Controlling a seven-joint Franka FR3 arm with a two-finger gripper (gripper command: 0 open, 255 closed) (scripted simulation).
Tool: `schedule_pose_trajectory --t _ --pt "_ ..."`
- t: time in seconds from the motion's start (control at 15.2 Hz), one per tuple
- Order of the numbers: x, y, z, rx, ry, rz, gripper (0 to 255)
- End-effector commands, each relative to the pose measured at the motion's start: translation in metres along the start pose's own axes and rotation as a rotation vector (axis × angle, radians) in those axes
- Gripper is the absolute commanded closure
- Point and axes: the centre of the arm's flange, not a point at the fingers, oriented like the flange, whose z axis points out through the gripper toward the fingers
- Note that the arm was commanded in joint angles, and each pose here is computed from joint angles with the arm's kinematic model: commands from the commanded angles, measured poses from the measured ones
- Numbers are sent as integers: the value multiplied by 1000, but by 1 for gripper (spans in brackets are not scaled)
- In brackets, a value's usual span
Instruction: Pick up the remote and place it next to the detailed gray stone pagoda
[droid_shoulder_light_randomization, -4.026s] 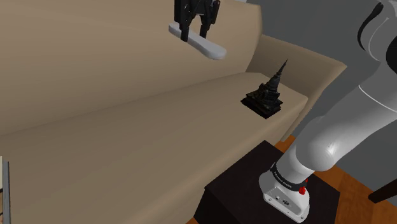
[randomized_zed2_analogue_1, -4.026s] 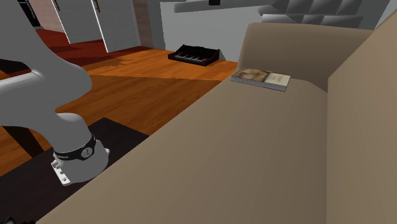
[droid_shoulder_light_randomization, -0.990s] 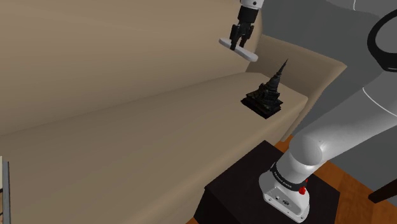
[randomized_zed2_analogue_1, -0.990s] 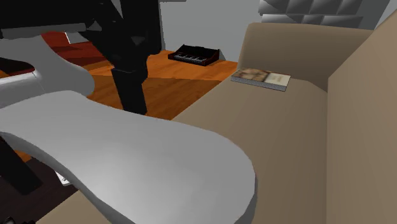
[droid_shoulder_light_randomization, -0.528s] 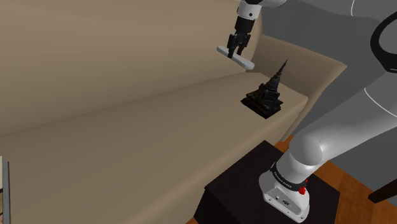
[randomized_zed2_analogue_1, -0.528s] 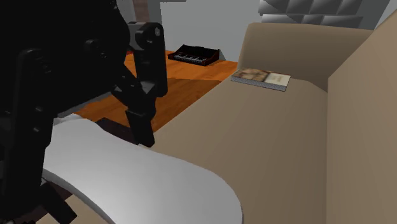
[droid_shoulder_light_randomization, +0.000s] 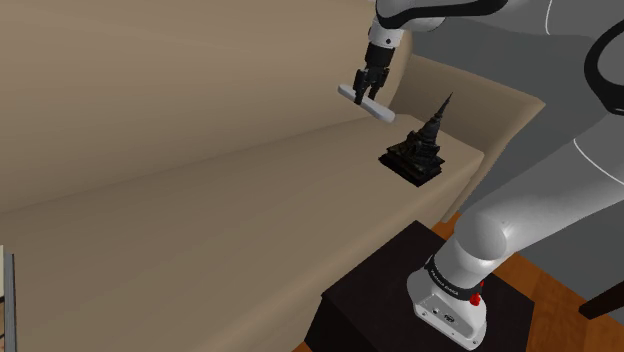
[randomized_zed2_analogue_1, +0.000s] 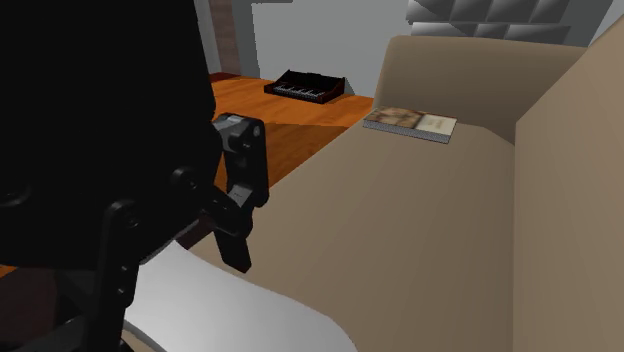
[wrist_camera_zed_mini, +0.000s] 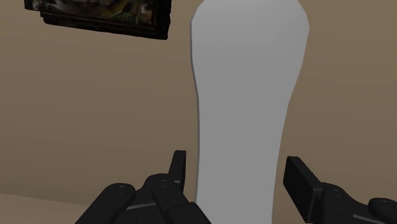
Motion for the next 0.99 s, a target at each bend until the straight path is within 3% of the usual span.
schedule_pose_trajectory --t 0.0,0.92 --pt "1 1 10 0 1 0 255" --pt "0 0 84 0 1 0 255"
